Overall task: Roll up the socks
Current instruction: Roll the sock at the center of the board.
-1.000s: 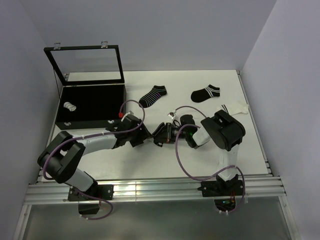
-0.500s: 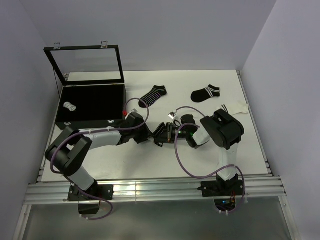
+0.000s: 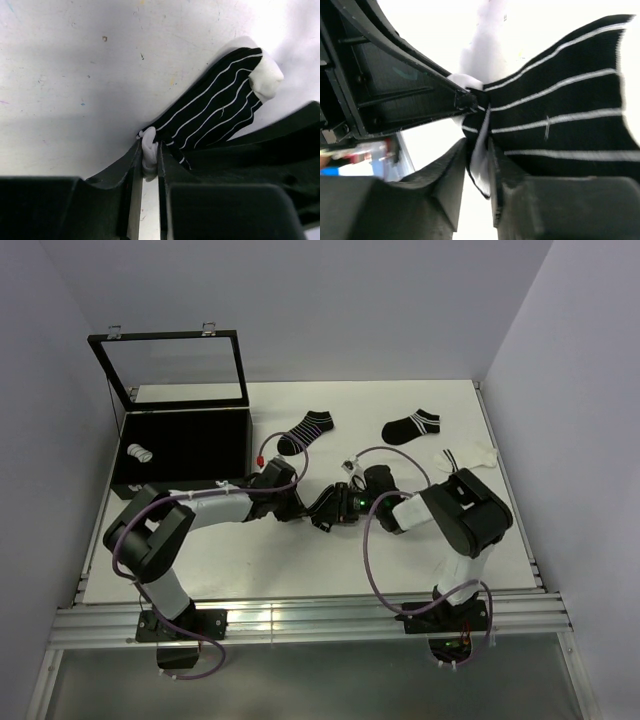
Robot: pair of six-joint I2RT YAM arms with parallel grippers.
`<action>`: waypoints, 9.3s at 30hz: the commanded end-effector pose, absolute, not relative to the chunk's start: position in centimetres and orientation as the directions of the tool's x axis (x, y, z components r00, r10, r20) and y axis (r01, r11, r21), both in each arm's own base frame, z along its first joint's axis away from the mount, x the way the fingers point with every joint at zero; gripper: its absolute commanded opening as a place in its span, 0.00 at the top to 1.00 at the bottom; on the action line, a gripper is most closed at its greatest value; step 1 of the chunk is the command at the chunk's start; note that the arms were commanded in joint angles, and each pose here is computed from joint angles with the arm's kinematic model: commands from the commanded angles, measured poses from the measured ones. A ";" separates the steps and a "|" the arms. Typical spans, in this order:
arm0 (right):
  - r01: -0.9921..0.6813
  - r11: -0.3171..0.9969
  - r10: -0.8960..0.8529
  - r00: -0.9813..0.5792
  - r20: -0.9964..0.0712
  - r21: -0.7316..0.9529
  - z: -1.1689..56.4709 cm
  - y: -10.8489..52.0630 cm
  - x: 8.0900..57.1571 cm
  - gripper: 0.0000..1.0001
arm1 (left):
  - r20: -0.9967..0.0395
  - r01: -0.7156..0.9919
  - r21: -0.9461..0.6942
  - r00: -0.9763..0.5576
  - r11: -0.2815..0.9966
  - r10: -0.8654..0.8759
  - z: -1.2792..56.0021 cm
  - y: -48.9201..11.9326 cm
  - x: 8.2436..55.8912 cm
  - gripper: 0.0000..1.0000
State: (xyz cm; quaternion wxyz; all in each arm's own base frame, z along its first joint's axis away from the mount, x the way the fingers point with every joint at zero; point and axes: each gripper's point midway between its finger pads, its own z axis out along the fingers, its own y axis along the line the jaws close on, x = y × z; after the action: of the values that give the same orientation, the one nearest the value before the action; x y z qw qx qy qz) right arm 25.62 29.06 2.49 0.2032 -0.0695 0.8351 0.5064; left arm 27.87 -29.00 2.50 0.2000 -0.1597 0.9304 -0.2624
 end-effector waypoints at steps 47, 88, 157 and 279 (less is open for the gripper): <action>-0.561 0.805 -0.468 -0.403 -0.786 -0.192 0.7 30.3 24.2 0.86 | -0.267 -0.159 -0.449 -0.915 0.879 -0.302 2.1 -28.5 26.5 0.91; -0.622 0.783 -0.359 -0.452 -0.817 0.000 0.4 28.1 22.2 1.00 | -0.213 0.120 -0.502 -0.977 0.857 0.012 -1.3 -33.1 28.1 0.63; -0.155 0.512 0.022 -0.981 -0.194 0.845 -1.7 27.4 22.8 1.00 | -0.374 -0.277 -0.629 -0.711 0.726 -0.595 9.5 -24.9 31.0 0.26; -0.309 0.563 -0.118 -0.948 -0.295 0.766 -0.5 30.3 23.7 1.00 | -0.348 -0.234 -0.597 -0.787 0.768 -0.510 4.8 -25.9 27.9 0.33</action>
State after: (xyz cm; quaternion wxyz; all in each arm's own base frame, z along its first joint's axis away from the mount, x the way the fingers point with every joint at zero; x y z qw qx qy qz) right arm 26.46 31.41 2.30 0.1969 -0.1565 0.8585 0.4470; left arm 26.97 -24.94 4.29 0.2425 -0.2034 0.9133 -0.2561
